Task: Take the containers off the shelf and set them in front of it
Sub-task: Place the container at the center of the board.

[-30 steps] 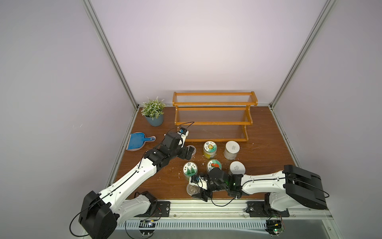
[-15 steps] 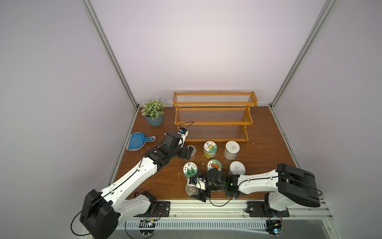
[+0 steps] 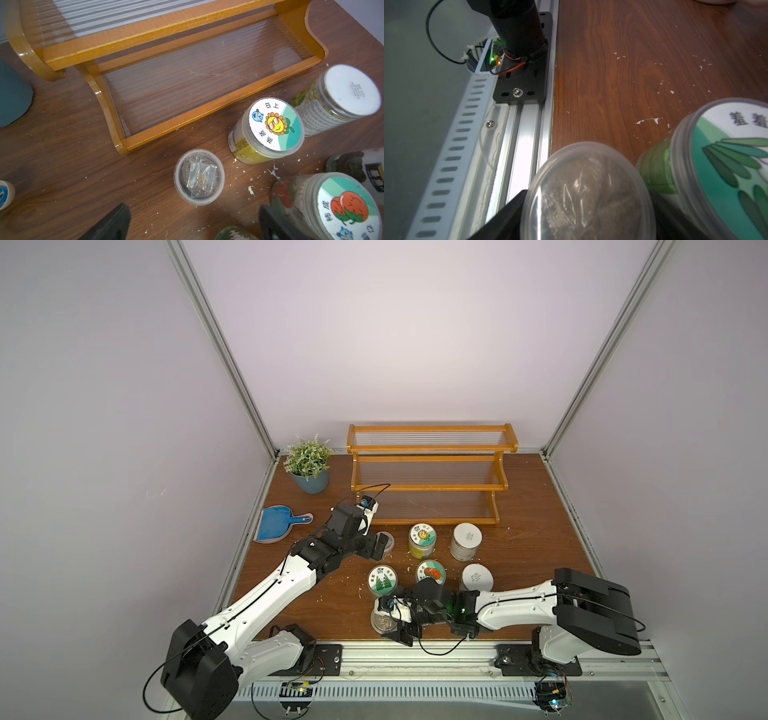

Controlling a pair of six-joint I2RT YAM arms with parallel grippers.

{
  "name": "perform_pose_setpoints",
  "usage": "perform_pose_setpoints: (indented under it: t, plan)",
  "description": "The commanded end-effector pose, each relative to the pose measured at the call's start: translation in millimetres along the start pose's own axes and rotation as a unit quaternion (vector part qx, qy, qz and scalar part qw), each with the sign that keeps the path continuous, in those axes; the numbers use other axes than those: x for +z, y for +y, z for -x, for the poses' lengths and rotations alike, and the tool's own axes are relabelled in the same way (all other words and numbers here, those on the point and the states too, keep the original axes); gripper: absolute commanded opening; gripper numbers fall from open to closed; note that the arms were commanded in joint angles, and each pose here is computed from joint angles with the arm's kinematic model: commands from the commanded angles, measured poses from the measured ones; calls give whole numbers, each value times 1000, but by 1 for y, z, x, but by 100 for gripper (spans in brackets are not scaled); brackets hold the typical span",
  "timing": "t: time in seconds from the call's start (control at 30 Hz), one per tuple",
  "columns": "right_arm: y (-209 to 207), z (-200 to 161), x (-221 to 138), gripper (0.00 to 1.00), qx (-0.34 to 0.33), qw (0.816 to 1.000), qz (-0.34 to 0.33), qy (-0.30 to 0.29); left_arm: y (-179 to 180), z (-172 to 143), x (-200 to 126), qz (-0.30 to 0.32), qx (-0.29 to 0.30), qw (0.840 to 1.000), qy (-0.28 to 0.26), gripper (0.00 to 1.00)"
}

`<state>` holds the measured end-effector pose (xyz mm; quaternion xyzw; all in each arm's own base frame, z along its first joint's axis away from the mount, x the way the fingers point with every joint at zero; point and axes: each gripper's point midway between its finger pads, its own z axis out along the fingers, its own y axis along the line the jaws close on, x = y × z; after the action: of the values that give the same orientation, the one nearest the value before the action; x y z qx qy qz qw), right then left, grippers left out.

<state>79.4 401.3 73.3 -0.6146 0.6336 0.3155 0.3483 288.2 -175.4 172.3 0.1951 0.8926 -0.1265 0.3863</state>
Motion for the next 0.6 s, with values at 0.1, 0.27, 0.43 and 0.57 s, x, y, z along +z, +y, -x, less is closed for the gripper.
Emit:
perform_pose_setpoints:
  t: [0.1,0.27,0.43,0.57]
  plan:
    - [4,18,0,89,-9,1000,8,-18,3,6,-3,3,1,1000,-6,100]
    - [4,25,-6,94,-9,1000,7,-23,3,5,-2,1,0,1000,-5,100]
    - [2,26,-16,99,-9,1000,-1,-5,3,8,-1,1,-1,1000,-8,100]
    - [2,31,-38,99,-5,1000,-6,6,4,13,-2,4,0,1000,-15,100]
